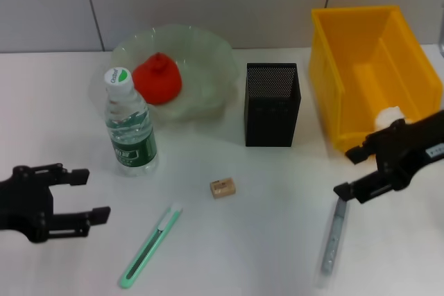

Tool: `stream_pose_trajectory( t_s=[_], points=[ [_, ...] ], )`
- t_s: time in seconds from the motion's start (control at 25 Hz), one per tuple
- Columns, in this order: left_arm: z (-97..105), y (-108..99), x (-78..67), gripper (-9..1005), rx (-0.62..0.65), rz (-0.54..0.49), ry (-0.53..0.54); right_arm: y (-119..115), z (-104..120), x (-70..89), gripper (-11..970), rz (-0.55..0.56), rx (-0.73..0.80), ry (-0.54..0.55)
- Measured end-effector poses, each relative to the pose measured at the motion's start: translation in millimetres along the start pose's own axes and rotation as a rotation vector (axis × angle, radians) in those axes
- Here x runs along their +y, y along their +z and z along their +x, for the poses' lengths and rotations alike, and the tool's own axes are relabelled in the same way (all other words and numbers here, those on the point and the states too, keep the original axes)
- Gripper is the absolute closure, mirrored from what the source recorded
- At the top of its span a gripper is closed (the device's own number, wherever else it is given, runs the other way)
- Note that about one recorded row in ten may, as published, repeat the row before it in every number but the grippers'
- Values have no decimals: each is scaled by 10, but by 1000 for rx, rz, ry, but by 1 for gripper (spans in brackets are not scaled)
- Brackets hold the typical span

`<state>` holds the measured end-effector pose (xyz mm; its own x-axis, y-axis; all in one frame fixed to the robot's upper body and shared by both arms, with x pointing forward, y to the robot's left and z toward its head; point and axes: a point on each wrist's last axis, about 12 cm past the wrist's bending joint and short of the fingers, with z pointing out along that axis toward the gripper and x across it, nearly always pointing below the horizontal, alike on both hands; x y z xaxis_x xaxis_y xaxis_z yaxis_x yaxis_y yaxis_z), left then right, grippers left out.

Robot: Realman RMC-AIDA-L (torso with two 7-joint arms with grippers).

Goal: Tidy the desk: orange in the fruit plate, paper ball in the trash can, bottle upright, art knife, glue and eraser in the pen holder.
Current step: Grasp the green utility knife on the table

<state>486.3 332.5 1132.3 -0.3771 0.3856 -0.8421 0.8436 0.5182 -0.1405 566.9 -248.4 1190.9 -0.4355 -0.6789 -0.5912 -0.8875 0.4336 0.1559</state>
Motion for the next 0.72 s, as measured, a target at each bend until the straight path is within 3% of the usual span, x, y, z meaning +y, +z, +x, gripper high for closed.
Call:
stream_pose_trajectory(
  t_s=[0.32,0.48,0.64,0.72],
  points=[
    [-547,55,-19,203,205,-76,-164,-1,499,33,183,-30,-261,-93],
    [-875,308,-102,207,388,-132,-225,-27,811,52,183,-7,-372,-119],
    [-953,418,-123,211,443,-144,-240,-36,958,60,182,18,-425,-142],
    [-1047,619,-172,213,524,-160,-264,-30,1028,58,182,26,-450,-151]
  ],
)
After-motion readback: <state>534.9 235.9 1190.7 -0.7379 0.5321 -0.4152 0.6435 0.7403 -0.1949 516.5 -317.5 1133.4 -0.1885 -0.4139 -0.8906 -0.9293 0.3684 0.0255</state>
